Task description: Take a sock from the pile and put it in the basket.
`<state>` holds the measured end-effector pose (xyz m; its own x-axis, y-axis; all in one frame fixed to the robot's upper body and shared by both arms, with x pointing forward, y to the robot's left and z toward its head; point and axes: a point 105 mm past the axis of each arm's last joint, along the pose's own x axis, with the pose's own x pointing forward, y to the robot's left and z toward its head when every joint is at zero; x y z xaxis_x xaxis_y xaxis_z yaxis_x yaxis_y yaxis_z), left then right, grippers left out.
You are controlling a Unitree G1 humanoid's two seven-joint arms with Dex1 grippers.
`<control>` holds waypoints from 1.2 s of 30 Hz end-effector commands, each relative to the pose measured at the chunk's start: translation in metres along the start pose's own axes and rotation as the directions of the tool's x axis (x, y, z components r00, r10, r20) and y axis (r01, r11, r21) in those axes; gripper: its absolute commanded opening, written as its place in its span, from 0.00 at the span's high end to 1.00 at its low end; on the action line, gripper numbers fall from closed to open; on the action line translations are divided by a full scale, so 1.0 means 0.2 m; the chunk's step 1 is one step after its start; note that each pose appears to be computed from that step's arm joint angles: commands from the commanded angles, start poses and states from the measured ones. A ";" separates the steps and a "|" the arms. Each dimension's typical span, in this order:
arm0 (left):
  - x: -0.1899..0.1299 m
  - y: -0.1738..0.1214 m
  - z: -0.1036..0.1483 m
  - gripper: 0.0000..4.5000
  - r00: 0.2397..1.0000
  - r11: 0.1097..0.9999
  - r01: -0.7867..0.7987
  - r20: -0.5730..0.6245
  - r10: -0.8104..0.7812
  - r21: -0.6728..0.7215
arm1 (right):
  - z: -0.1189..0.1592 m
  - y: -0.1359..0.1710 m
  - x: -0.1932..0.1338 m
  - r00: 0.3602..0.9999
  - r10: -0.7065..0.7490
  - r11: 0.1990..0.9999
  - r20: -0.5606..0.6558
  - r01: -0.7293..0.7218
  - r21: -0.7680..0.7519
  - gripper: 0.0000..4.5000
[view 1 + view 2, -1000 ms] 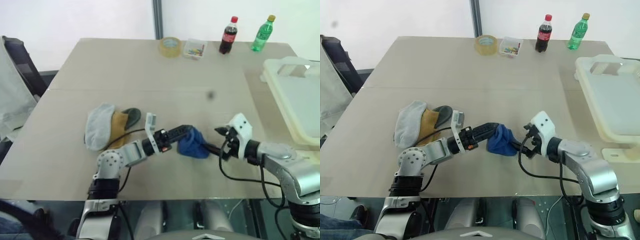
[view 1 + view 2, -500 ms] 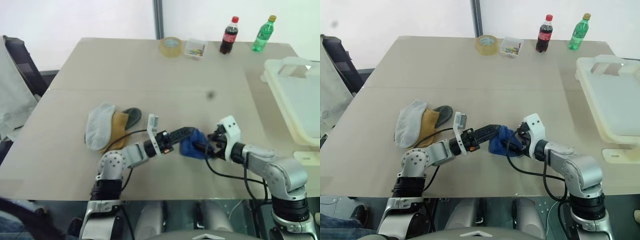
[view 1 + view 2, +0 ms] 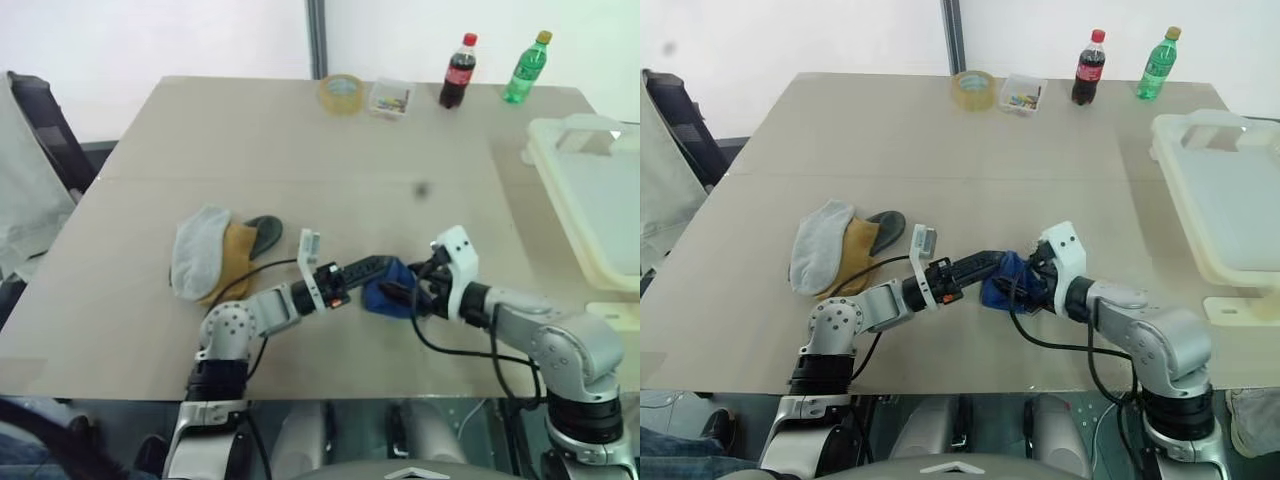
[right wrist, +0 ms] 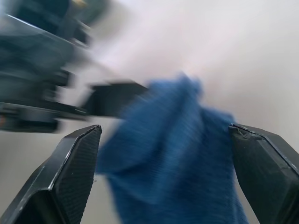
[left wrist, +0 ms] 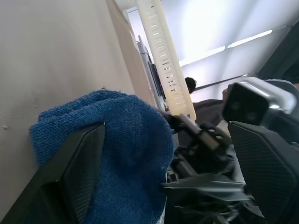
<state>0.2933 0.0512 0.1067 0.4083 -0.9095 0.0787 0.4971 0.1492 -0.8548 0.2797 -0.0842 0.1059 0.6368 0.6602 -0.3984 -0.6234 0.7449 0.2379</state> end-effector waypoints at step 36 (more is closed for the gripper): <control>-0.09 -0.17 0.05 0.00 0.993 0.347 -0.037 -0.005 0.121 0.937 | 0.06 -0.26 -0.15 0.992 -0.122 0.987 -0.025 0.124 0.099 0.98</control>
<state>0.2768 0.0701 0.1271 0.4651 -0.8821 -0.0751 0.8850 0.4614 0.0617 0.2923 -0.1322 0.1011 0.6567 0.5853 -0.4755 -0.5047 0.8097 0.2995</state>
